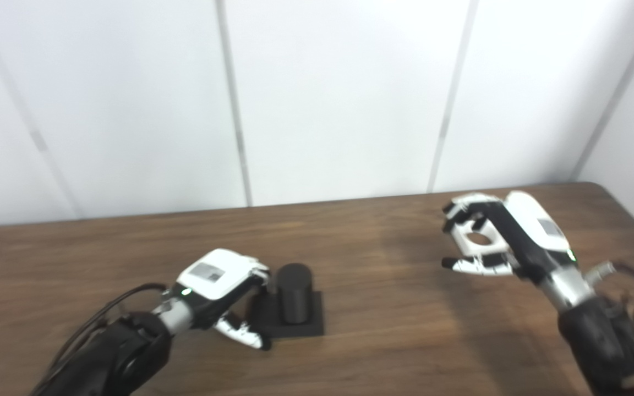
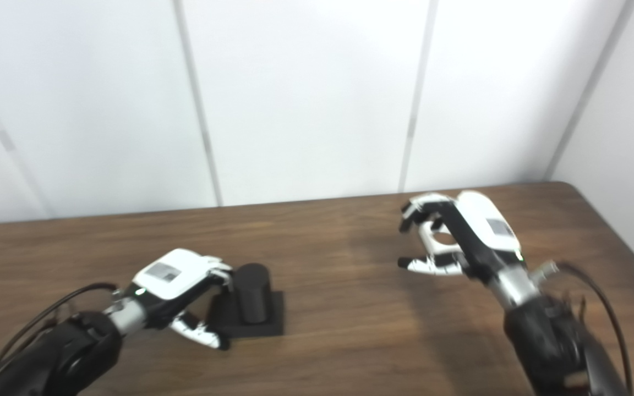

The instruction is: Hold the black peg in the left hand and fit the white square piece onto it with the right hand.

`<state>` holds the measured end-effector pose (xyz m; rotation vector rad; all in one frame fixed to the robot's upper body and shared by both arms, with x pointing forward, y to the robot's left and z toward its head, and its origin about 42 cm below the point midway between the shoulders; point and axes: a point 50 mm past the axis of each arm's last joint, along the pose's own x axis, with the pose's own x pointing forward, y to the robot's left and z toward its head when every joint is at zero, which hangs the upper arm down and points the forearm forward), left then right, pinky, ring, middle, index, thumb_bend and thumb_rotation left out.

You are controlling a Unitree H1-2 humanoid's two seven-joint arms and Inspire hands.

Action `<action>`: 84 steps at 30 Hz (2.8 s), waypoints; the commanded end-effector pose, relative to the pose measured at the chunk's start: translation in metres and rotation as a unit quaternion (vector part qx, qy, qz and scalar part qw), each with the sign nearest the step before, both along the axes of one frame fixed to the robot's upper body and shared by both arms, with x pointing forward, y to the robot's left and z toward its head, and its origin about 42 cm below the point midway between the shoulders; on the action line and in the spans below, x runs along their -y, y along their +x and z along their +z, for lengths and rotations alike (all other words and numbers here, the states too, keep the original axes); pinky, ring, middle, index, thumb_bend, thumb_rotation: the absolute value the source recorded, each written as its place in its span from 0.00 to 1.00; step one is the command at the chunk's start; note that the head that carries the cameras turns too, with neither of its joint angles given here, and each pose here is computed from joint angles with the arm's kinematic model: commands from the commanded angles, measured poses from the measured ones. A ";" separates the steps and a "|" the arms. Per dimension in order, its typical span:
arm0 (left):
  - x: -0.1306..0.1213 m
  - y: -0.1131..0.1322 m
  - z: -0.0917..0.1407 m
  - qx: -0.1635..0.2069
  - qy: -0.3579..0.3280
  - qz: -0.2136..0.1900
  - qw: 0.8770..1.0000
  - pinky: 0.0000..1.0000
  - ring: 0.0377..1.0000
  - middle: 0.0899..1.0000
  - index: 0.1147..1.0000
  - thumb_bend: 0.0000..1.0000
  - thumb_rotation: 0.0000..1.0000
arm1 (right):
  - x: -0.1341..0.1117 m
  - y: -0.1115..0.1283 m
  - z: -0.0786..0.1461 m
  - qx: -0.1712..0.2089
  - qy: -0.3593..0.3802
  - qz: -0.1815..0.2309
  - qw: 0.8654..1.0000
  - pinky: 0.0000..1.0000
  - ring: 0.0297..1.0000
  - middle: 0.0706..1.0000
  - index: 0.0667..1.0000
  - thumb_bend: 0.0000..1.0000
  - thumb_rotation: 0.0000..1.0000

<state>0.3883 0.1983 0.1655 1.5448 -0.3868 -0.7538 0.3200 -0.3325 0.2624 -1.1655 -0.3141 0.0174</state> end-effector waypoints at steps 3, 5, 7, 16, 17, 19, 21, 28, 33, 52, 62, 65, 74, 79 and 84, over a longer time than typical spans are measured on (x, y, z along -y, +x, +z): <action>-0.032 -0.033 -0.064 -0.096 0.091 -0.005 0.991 0.79 0.85 0.81 0.43 0.52 0.08 | 0.007 0.022 0.041 0.009 -0.072 -0.035 0.997 0.54 0.71 0.80 0.74 0.76 0.03; -0.036 -0.034 -0.065 -0.092 0.088 -0.006 0.992 0.77 0.84 0.80 0.43 0.52 0.08 | 0.009 0.032 0.047 -0.001 -0.094 -0.047 0.994 0.56 0.73 0.82 0.74 0.78 0.03; -0.039 -0.035 -0.064 -0.090 0.090 -0.007 0.992 0.76 0.83 0.80 0.43 0.52 0.07 | 0.012 0.041 0.053 -0.022 -0.115 -0.063 0.991 0.60 0.78 0.85 0.77 0.82 0.06; -0.051 -0.038 -0.075 -0.087 0.096 -0.013 0.991 0.78 0.82 0.80 0.43 0.52 0.08 | 0.023 0.078 0.054 -0.127 -0.181 -0.120 0.968 0.65 0.86 0.92 0.83 0.85 0.07; -0.052 -0.038 -0.077 -0.087 0.097 -0.013 0.991 0.78 0.82 0.81 0.43 0.52 0.08 | 0.025 0.082 0.053 -0.140 -0.188 -0.125 0.964 0.66 0.87 0.93 0.84 0.86 0.08; -0.054 -0.038 -0.079 -0.088 0.097 -0.013 0.991 0.79 0.83 0.82 0.43 0.52 0.08 | 0.027 0.088 0.052 -0.158 -0.200 -0.131 0.958 0.68 0.89 0.94 0.86 0.88 0.08; -0.056 -0.038 -0.081 -0.091 0.093 -0.013 0.991 0.80 0.84 0.83 0.43 0.52 0.08 | 0.030 0.096 0.048 -0.174 -0.219 -0.137 0.950 0.69 0.88 0.94 0.86 0.92 0.08; -0.059 -0.040 -0.087 -0.094 0.088 -0.017 0.992 0.80 0.84 0.83 0.43 0.52 0.08 | 0.038 0.111 0.033 -0.206 -0.238 -0.144 0.938 0.69 0.85 0.91 0.84 0.96 0.10; -0.058 -0.040 -0.087 -0.093 0.084 -0.015 0.992 0.80 0.84 0.83 0.43 0.52 0.08 | 0.042 0.115 0.021 -0.216 -0.240 -0.147 0.935 0.68 0.84 0.89 0.84 0.95 0.12; -0.053 -0.044 -0.077 -0.094 0.079 -0.009 0.992 0.83 0.83 0.81 0.43 0.52 0.08 | 0.037 0.118 -0.001 -0.236 -0.238 -0.147 0.931 0.73 0.86 0.90 0.85 0.89 0.14; -0.048 -0.048 -0.073 -0.094 0.082 -0.012 0.992 0.77 0.82 0.80 0.43 0.52 0.08 | 0.032 0.120 -0.006 -0.237 -0.229 -0.135 0.934 0.73 0.85 0.90 0.85 0.87 0.13; -0.047 -0.049 -0.071 -0.092 0.082 -0.012 0.992 0.76 0.81 0.80 0.43 0.52 0.07 | 0.031 0.123 -0.008 -0.235 -0.236 -0.132 0.934 0.71 0.84 0.89 0.84 0.87 0.15; -0.045 -0.050 -0.067 -0.091 0.085 -0.011 0.992 0.76 0.81 0.80 0.43 0.52 0.07 | 0.024 0.138 -0.013 -0.251 -0.244 -0.121 0.929 0.72 0.84 0.88 0.75 0.84 0.15; -0.044 -0.051 -0.064 -0.090 0.081 -0.010 0.993 0.75 0.81 0.79 0.43 0.52 0.07 | 0.018 0.146 -0.016 -0.258 -0.250 -0.111 0.926 0.73 0.85 0.86 0.73 0.83 0.16; -0.043 -0.052 -0.063 -0.091 0.083 -0.009 0.992 0.74 0.80 0.79 0.43 0.52 0.07 | 0.013 0.150 -0.020 -0.267 -0.253 -0.107 0.924 0.72 0.84 0.85 0.71 0.82 0.18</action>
